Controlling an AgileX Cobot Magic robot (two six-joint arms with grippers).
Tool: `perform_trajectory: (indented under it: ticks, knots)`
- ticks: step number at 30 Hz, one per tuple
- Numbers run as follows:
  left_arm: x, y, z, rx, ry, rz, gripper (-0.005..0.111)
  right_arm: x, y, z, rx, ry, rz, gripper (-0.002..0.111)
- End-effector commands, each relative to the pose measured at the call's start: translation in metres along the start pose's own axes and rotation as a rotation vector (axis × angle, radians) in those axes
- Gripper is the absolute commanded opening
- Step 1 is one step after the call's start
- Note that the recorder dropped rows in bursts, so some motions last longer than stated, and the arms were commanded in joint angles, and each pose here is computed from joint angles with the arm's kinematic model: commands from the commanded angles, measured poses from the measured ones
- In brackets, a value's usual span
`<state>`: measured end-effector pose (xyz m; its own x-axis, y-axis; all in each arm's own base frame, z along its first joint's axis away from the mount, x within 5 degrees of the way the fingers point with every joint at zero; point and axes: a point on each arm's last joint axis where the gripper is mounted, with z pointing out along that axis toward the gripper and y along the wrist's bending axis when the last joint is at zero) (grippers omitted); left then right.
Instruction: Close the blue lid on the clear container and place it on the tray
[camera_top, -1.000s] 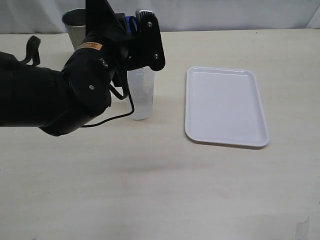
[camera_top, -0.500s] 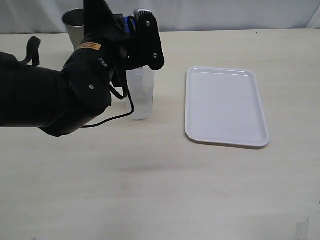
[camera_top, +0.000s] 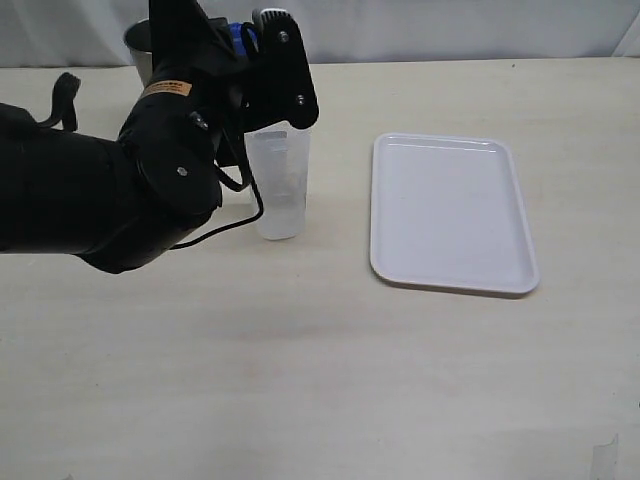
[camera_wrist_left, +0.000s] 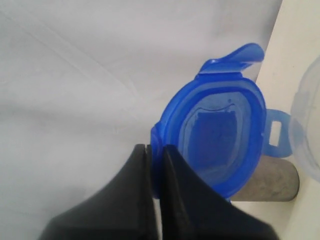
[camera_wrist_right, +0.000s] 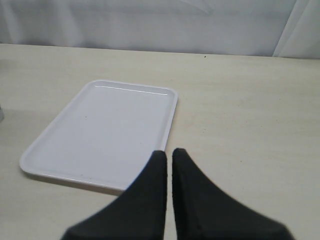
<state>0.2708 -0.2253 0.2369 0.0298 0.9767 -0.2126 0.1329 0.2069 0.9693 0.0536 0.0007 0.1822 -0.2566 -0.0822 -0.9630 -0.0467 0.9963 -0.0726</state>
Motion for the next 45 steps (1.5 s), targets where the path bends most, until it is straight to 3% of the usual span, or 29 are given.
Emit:
perform_trajectory:
  ticks: [1,12,30,45]
  knots:
    - [-0.003,0.004,-0.001,-0.021,-0.032,0.049,0.000,0.000,0.000,0.000,0.003,-0.004,0.006,0.004]
    - [-0.016,-0.005,-0.003,0.075,-0.182,0.120,0.000,0.000,0.000,0.000,0.003,-0.004,0.006,0.004]
    - [-0.012,-0.007,-0.002,0.097,-0.134,0.074,0.000,0.000,0.000,0.000,0.003,-0.004,0.006,0.004]
    - [-0.012,-0.015,-0.004,0.186,-0.141,0.041,0.000,0.000,0.000,0.000,0.003,-0.004,0.006,0.004]
